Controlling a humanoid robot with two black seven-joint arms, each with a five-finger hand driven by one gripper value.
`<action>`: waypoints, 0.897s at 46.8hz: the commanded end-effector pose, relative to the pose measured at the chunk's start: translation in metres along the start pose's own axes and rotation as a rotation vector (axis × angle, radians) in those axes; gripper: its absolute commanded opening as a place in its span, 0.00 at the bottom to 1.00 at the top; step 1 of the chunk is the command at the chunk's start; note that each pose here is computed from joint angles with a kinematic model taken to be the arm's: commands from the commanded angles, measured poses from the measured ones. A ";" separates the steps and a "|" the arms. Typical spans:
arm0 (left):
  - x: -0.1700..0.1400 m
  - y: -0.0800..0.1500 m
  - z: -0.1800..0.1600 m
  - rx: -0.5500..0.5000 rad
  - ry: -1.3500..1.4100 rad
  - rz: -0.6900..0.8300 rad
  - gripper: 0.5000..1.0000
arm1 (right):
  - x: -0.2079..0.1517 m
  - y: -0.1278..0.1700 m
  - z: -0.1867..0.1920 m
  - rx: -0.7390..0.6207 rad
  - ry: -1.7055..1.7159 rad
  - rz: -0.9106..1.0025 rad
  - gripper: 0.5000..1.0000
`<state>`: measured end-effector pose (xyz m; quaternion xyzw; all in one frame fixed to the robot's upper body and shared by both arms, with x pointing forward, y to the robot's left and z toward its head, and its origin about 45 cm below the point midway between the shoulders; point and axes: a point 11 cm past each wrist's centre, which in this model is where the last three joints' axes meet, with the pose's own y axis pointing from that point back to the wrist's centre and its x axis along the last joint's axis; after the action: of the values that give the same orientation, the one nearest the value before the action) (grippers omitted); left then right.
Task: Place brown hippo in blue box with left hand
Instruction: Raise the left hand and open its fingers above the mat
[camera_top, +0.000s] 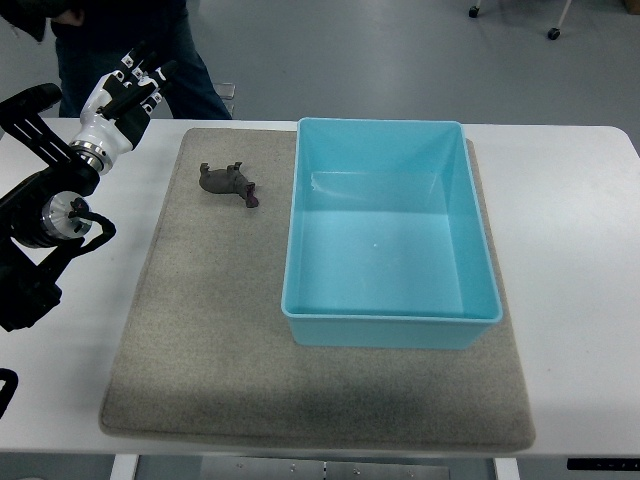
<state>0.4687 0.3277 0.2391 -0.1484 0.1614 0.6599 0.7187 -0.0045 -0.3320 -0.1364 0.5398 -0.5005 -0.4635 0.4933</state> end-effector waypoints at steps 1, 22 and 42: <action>-0.001 0.000 0.000 0.003 -0.008 -0.004 0.99 | 0.000 0.000 0.000 0.000 0.000 0.000 0.87; -0.006 -0.005 0.015 -0.026 -0.003 -0.026 0.99 | 0.000 0.000 0.000 0.000 0.000 0.000 0.87; -0.003 -0.004 0.018 -0.037 -0.001 -0.028 0.99 | 0.000 0.000 0.000 0.000 0.000 0.000 0.87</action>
<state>0.4737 0.3329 0.2565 -0.1648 0.1491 0.6527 0.7243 -0.0045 -0.3321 -0.1364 0.5397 -0.5006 -0.4635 0.4933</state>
